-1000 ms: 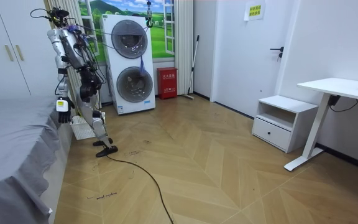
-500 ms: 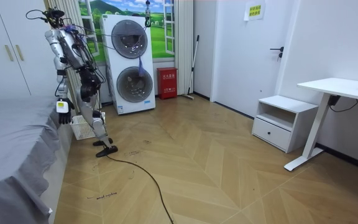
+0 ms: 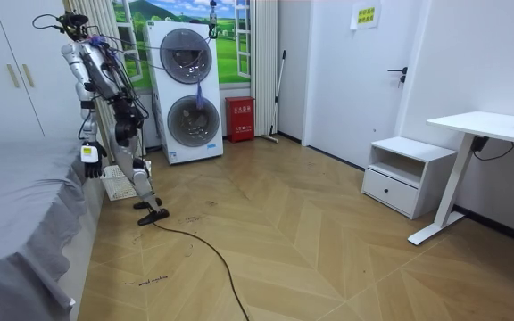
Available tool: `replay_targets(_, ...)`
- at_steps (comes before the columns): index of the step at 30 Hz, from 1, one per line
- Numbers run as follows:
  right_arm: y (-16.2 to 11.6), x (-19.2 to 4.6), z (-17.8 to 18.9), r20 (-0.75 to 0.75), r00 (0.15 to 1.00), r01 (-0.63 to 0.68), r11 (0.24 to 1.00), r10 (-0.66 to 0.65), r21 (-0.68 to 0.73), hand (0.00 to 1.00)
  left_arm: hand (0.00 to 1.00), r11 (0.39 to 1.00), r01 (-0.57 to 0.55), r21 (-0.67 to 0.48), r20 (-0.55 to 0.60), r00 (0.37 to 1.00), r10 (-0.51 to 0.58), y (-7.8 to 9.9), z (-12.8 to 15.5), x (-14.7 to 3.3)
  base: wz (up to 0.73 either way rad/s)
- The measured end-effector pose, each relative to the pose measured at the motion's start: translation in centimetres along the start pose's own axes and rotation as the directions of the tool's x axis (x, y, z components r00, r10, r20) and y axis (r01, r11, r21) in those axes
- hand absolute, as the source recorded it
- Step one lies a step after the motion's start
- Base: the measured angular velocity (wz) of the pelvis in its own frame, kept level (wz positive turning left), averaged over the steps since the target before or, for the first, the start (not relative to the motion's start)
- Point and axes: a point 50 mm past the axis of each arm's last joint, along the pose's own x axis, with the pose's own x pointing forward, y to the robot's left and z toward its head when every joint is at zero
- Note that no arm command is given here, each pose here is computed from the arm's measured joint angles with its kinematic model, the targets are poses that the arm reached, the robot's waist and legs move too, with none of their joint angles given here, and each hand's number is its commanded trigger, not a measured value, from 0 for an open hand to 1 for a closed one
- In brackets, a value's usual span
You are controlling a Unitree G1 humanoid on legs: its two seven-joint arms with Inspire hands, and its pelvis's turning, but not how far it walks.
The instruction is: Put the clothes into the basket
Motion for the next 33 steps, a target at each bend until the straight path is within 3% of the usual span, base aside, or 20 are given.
replay_targets(13,-0.5,-0.2,-1.7,-0.066,0.998,-0.004,1.0,0.004,0.01,0.0,0.0,1.0,-0.017,-0.011,-0.017,1.0,0.017,0.4,-0.6,-0.1,0.02)
replay_targets(24,-1.6,-3.6,-10.0,-0.319,0.947,-0.004,0.996,0.031,0.085,0.0,0.0,0.997,-0.074,-0.007,-0.116,0.991,0.073,1.8,-5.7,-1.7,0.29)
replay_targets(33,0.1,-4.6,-12.1,-0.402,0.911,-0.039,0.989,0.092,0.14,0.0,0.0,0.997,-0.083,0.001,-0.089,0.993,0.083,1.6,-5.2,-1.5,0.24)
